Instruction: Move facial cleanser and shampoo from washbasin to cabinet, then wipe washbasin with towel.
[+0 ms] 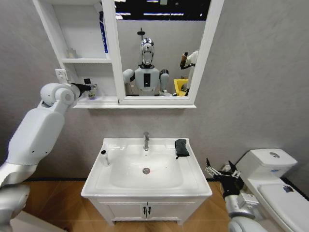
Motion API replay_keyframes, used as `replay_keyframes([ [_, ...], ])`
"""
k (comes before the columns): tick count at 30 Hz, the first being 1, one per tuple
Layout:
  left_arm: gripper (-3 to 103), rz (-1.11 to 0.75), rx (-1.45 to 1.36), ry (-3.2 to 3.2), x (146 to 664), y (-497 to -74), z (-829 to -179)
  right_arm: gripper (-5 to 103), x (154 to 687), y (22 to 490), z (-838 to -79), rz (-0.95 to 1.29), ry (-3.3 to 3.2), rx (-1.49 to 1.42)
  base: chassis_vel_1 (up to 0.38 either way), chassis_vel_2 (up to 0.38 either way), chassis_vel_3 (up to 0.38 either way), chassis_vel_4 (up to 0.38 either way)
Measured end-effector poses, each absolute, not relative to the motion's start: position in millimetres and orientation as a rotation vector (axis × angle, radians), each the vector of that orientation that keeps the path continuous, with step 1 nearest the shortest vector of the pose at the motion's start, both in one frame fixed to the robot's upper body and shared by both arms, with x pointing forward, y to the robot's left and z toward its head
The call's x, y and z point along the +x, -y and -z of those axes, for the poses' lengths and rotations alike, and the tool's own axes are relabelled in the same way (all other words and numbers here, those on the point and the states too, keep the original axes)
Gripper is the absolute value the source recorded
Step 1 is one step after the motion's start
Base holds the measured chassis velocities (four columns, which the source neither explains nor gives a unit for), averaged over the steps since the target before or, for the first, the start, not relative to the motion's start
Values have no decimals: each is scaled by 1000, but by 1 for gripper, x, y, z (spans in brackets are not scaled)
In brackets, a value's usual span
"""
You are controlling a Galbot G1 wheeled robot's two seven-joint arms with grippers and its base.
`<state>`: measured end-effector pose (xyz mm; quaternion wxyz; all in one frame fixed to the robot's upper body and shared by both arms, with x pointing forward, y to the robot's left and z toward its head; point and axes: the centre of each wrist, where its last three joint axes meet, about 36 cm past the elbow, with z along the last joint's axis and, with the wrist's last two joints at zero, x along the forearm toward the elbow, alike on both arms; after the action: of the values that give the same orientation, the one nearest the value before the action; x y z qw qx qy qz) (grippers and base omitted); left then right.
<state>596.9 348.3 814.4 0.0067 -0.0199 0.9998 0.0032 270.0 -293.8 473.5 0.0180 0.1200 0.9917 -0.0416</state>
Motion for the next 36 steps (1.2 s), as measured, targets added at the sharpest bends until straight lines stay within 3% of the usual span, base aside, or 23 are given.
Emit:
replay_keyframes([
  [8, 100, 19, -65, -3082, 580, -350, -809, 100, 271, 291, -475, 126, -3082, 369, 0, 0, 0, 0],
  [15, 100, -109, -36, -3009, 491, -339, -784, 100, 271, 289, -473, 130, -3092, 390, 0, 0, 0, 0],
  [19, 100, -140, -54, -3003, 467, -332, -756, 100, 272, 287, -471, 123, -3100, 389, 0, 0, 0, 0],
  [29, 100, -175, -115, -3086, 428, -303, -544, 100, 263, 290, -471, 122, -3100, 398, 0, 0, 0, 0],
  [36, 100, -144, -82, -3165, 412, -290, -468, 100, 261, 289, -469, 115, -3093, 399, 0, 0, 0, 0],
])
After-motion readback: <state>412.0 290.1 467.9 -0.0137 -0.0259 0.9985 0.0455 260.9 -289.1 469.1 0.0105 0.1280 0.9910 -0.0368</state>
